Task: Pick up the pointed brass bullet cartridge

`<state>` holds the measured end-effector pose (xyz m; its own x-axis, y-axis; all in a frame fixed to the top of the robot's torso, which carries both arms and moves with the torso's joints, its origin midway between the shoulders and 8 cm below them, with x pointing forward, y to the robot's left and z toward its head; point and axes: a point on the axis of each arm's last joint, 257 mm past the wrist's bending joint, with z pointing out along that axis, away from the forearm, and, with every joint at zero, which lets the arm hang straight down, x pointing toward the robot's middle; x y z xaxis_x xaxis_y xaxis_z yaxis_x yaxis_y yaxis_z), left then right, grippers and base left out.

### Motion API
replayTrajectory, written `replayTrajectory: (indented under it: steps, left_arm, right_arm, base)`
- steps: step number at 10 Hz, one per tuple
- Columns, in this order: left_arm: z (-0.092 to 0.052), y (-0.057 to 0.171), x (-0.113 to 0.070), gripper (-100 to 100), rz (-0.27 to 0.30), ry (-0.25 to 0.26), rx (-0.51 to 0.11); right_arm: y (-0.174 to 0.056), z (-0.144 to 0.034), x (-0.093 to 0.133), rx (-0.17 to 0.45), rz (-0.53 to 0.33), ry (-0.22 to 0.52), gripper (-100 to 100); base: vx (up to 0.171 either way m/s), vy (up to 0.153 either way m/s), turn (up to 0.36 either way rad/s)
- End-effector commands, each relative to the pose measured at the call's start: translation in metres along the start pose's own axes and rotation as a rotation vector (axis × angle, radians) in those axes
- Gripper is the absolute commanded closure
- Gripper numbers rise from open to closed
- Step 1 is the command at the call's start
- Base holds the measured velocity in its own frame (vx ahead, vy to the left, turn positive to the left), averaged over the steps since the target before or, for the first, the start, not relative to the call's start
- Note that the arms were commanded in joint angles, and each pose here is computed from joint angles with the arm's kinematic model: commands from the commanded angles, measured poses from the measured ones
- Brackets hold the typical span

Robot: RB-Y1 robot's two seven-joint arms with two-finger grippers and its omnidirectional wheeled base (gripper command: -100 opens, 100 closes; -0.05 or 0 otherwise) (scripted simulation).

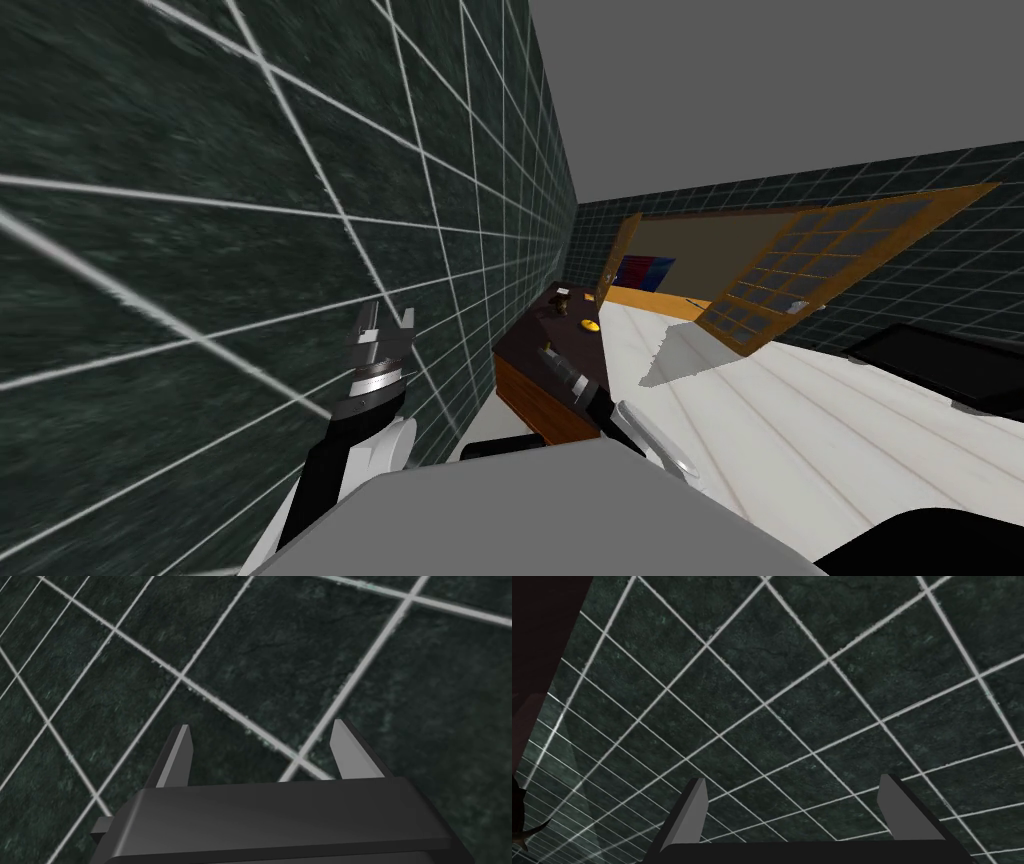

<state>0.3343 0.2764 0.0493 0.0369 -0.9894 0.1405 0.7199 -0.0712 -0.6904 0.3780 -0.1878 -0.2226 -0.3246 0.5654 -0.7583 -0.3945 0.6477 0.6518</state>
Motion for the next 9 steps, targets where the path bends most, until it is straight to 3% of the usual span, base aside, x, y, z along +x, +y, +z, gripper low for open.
replayTrajectory:
  steps: [1, 3, 4, 6, 7, 8, 9]
  left_arm:
    - [0.0, 0.0, 0.0, 0, 0.0, 0.0, 0.0]
    - [0.0, 0.0, 0.0, 0, 0.0, 0.0, 0.0]
    - [0.0, 0.0, 0.0, 0, 0.0, 0.0, 0.0]
    - [0.0, 0.0, 0.0, 0, 0.0, 0.0, 0.0]
    - [0.0, 0.0, 0.0, 0, 0.0, 0.0, 0.0]
    - [0.0, 0.0, 0.0, 0, 0.0, 0.0, 0.0]
    - [0.0, 0.0, 0.0, 0, 0.0, 0.0, 0.0]
  right_arm:
    - [-0.015, -0.007, 0.026, 0.028, -0.047, 0.087, -100]
    - [-0.017, -0.007, 0.031, 0.032, -0.095, 0.108, -100]
    - [-0.033, -0.016, 0.052, 0.058, -0.127, 0.182, -100]
    - [-0.035, -0.017, 0.056, 0.06, -0.168, 0.2, -100]
    - [-0.052, -0.028, 0.076, 0.086, -0.207, 0.277, -100]
    - [-0.053, -0.029, 0.079, 0.087, -0.236, 0.29, -100]
    - [-0.071, -0.044, 0.098, 0.114, -0.271, 0.365, -100]
  base:
    - [-0.008, 0.011, 0.317]
    - [-0.003, 0.002, 0.066]
    - [-0.001, 0.015, 0.31]
    - [0.001, 0.003, 0.107]
    - [0.004, 0.015, 0.335]
    - [0.007, 0.004, 0.208]
    - [0.014, 0.011, 0.359]
